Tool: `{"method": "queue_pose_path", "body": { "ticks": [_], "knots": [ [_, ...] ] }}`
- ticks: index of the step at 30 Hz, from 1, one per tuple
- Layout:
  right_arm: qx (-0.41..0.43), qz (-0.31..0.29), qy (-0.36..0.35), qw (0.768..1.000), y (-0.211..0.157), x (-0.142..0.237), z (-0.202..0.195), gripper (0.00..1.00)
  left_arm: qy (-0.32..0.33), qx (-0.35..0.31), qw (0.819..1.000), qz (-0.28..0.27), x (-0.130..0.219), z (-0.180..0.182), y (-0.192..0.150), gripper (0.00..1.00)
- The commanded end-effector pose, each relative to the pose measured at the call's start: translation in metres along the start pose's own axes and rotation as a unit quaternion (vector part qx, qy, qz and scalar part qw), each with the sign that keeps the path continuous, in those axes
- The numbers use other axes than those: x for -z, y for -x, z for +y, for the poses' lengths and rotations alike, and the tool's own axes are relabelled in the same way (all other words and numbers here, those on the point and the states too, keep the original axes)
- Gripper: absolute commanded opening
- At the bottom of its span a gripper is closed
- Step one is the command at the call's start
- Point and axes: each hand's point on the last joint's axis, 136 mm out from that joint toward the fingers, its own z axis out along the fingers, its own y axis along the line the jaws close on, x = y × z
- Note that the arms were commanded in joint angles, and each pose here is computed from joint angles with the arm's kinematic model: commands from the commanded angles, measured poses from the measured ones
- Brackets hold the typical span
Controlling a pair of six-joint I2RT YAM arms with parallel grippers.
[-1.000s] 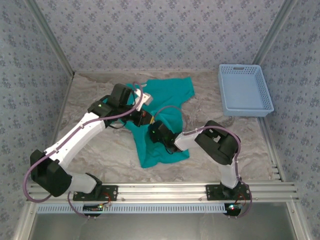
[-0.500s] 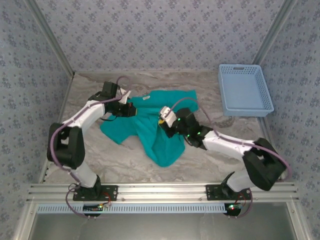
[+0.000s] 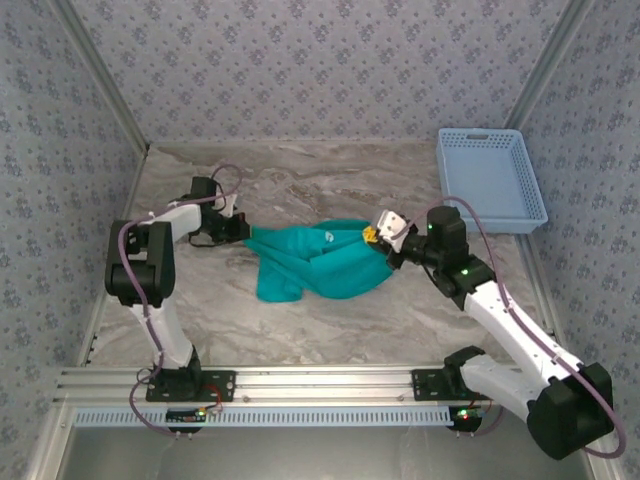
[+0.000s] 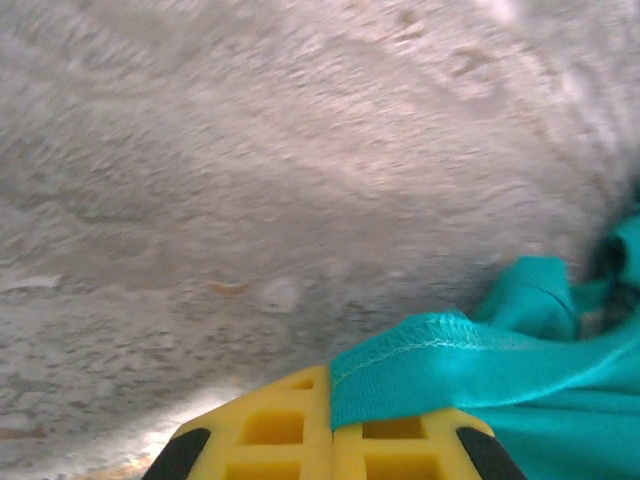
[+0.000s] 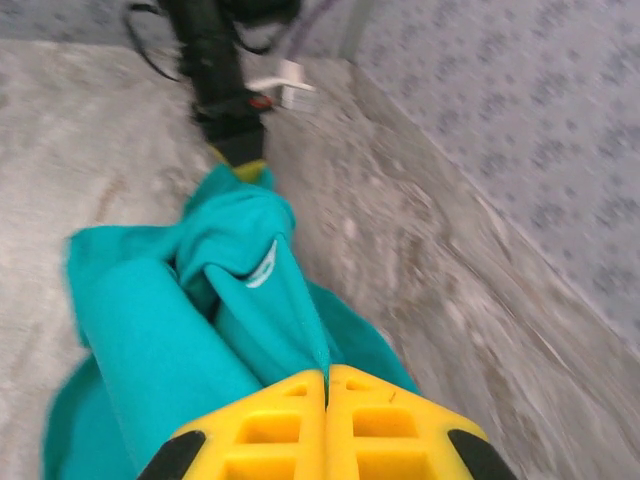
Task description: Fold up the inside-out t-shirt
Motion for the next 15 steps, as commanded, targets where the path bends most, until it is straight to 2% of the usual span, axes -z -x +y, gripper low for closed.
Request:
{"method": "queue_pose_path", "body": {
  "ticks": [1, 3, 4, 6, 7, 8, 9, 12, 15],
  "knots": [
    [-0.087, 0.086, -0.021, 0.992, -0.064, -0.001, 0.007, 0.0, 0.014, 0.04, 0.999, 0.003, 0.004, 0.021, 0.006, 0.13],
    [-0.122, 0.098, -0.014, 0.988, -0.081, -0.005, 0.022, 0.0, -0.005, 0.042, 0.999, 0.005, 0.009, 0.01, 0.009, 0.29],
    [-0.136, 0.113, -0.02, 0.984, -0.092, -0.006, 0.028, 0.06, -0.015, 0.042, 0.999, 0.0, 0.014, 0.003, 0.011, 0.33],
    [-0.134, 0.135, -0.013, 0.982, -0.1, -0.006, 0.042, 0.28, -0.019, 0.029, 0.999, -0.017, 0.029, -0.015, 0.012, 0.38],
    [-0.123, 0.142, -0.009, 0.982, -0.099, -0.005, 0.048, 0.34, -0.017, 0.016, 0.999, -0.024, 0.037, -0.026, 0.011, 0.41],
    [-0.122, 0.149, -0.013, 0.981, -0.099, -0.003, 0.048, 0.38, -0.012, -0.003, 1.0, -0.027, 0.046, -0.04, 0.008, 0.49],
    [-0.127, 0.154, -0.018, 0.98, -0.098, -0.001, 0.047, 0.41, 0.0, -0.024, 0.999, -0.024, 0.051, -0.053, 0.004, 0.53],
    [-0.14, 0.167, -0.054, 0.974, -0.09, 0.008, 0.031, 0.53, -0.02, -0.132, 0.991, 0.003, 0.061, -0.118, -0.024, 0.54],
    [-0.136, 0.162, -0.033, 0.977, -0.08, 0.003, 0.03, 0.54, -0.092, -0.21, 0.973, 0.014, 0.057, -0.181, -0.052, 0.55]
  ]
}}
